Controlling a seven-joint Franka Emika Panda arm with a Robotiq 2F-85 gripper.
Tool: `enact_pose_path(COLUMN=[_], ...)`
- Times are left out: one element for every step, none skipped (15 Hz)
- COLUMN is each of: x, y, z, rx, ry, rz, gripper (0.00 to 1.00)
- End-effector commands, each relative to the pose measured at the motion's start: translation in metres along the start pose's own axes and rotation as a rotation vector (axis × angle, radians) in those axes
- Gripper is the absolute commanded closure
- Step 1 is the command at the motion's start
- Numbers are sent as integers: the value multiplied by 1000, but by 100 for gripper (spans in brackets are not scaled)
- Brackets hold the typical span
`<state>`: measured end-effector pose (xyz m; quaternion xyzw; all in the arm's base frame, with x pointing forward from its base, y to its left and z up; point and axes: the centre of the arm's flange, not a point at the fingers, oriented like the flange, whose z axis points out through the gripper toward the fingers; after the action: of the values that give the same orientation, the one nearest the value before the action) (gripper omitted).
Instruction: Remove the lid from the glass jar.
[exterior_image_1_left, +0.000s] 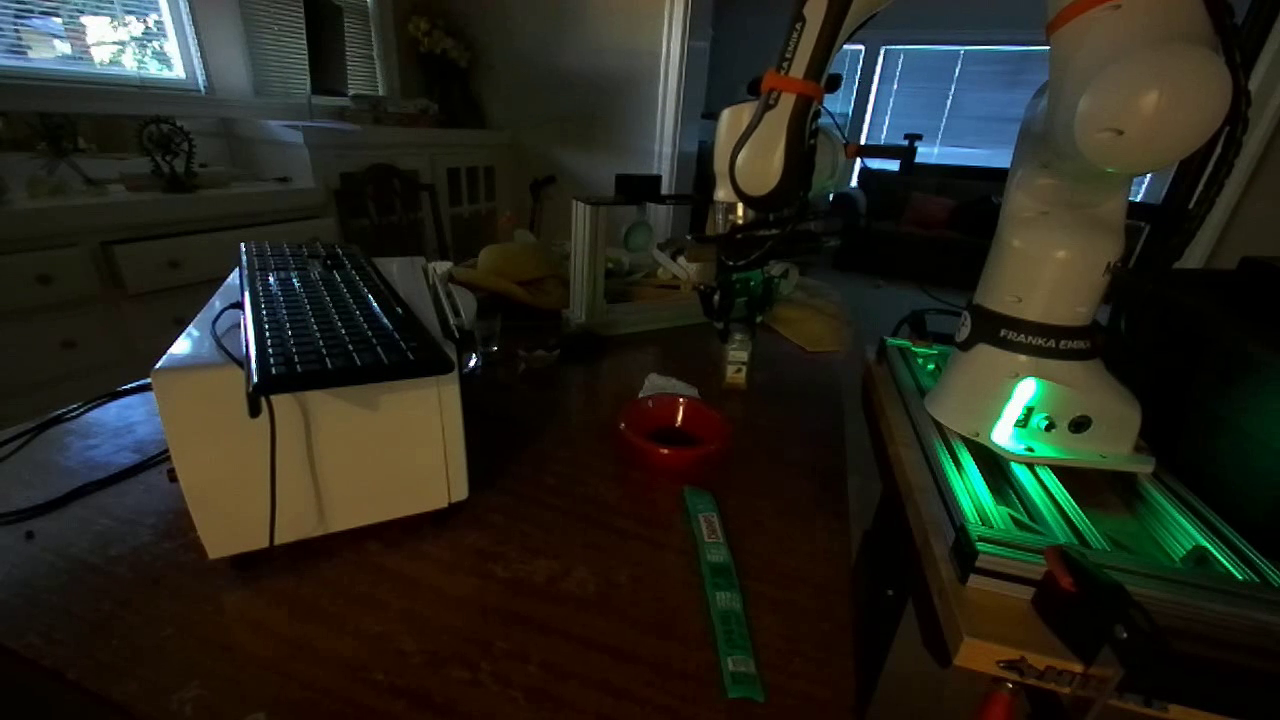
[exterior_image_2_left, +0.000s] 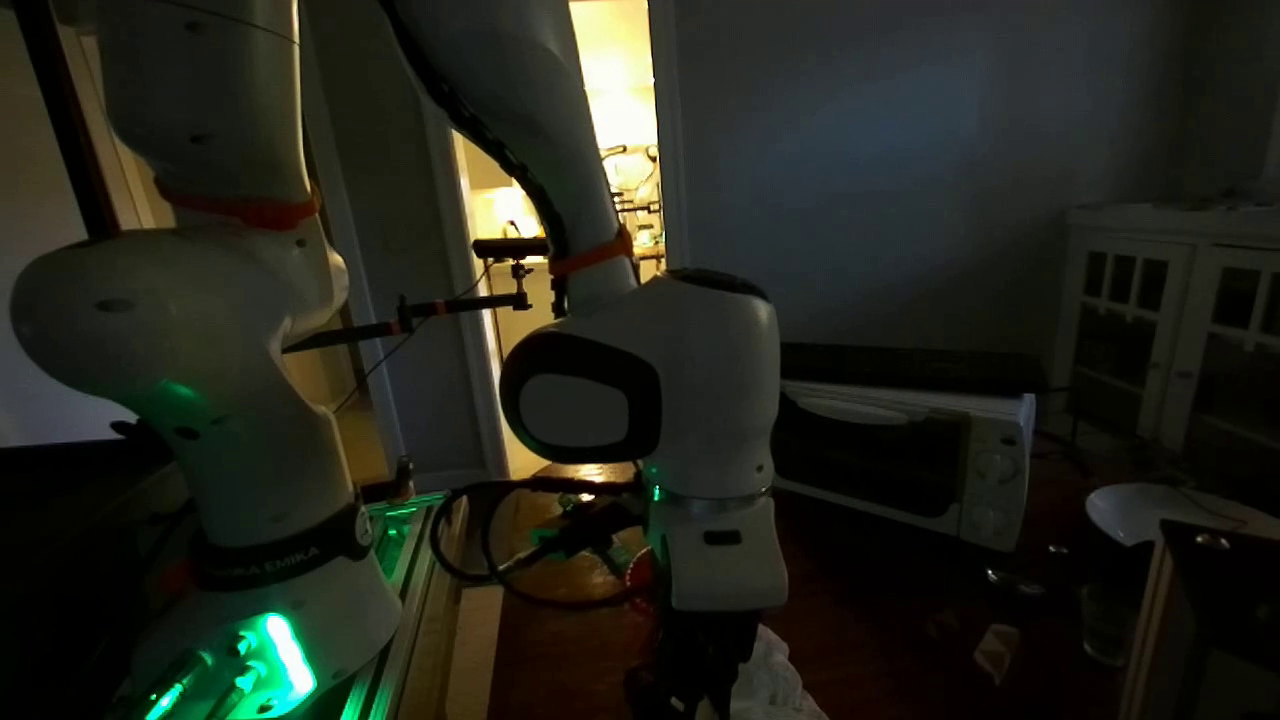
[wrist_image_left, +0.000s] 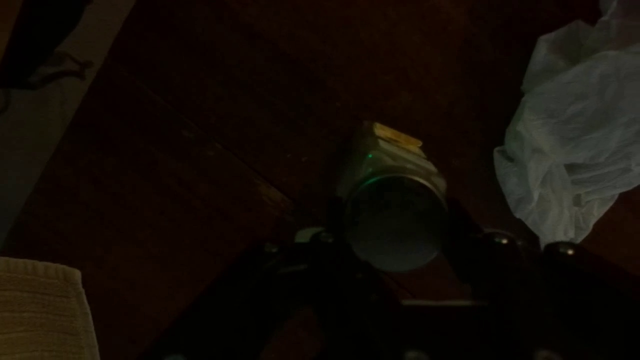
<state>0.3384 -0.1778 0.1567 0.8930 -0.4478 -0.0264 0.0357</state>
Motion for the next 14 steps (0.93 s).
enact_pose_path(x=[-16, -16, -16, -16, -16, -16, -17, -17, -17, -17, -17, -17, -17, -17], y=[12, 12, 13, 13, 14, 15, 15, 15, 16, 16, 16, 17, 17, 17], z=[-3, -4, -5, -6, -7, -7, -7, -7, -9, -10, -12, -12, -14, -15], rx=[9, 11, 14, 15, 15, 15, 16, 16, 19, 23, 24, 26, 29, 30], ry=[14, 16, 18, 16, 17, 17, 18, 17, 17, 15, 17, 16, 16, 14], rz=[-7, -8, -10, -16, -19, -20, -21, -24, -27, -29, -32, -33, -36, -40], gripper=[50, 47, 48, 46, 46, 47, 71, 71, 77, 72, 77, 77, 77, 77])
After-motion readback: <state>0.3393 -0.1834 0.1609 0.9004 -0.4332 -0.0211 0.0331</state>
